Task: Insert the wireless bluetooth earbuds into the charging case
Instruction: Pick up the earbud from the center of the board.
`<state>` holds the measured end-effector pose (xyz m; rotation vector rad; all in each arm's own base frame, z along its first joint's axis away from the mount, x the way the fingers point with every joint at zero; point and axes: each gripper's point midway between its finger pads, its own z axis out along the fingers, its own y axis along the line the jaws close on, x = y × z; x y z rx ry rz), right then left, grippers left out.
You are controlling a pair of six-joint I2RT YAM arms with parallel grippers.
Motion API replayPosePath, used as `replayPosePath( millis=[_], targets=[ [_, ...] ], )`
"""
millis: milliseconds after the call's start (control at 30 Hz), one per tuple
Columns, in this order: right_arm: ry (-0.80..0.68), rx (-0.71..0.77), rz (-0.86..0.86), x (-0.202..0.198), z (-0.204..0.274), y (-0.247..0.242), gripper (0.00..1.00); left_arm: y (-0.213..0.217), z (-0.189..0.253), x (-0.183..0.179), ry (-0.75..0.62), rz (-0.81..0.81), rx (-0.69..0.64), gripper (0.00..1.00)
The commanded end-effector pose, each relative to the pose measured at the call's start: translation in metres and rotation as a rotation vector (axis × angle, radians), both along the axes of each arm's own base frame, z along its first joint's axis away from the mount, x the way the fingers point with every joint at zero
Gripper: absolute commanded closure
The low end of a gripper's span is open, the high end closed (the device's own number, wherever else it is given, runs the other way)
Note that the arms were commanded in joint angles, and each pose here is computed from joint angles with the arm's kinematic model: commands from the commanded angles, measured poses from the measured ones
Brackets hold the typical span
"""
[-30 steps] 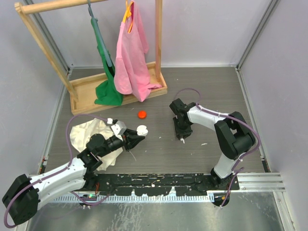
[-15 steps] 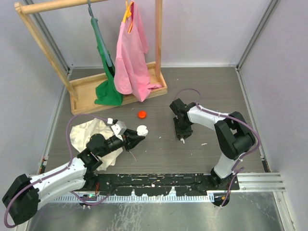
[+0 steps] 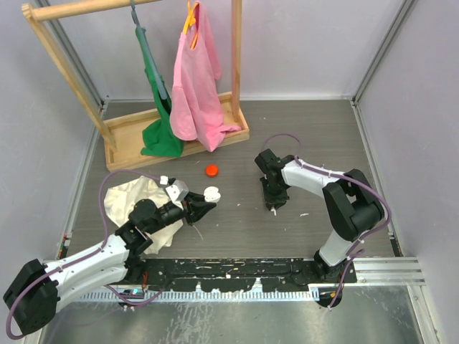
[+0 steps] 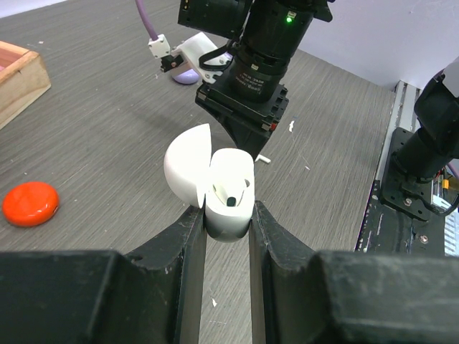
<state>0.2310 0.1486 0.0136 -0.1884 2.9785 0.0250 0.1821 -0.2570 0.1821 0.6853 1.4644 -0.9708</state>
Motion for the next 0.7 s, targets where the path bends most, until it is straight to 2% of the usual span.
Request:
replayPosePath(
  millis=[0,400,667],
  targets=[
    [-0.029,0.006,0.01,-0.002,0.01,-0.002,0.76,-0.003,0.03,0.002,-0.074,-0.009,-0.049,1.0],
    [-0.202,0.096,0.09,0.01,0.046,0.028,0.78,-0.002,0.032,0.001,-0.086,-0.008,-0.054,1.0],
    [-0.416,0.194,0.182,0.02,0.096,0.057,0.78,-0.002,0.03,0.002,-0.089,-0.008,-0.045,1.0]
  ],
)
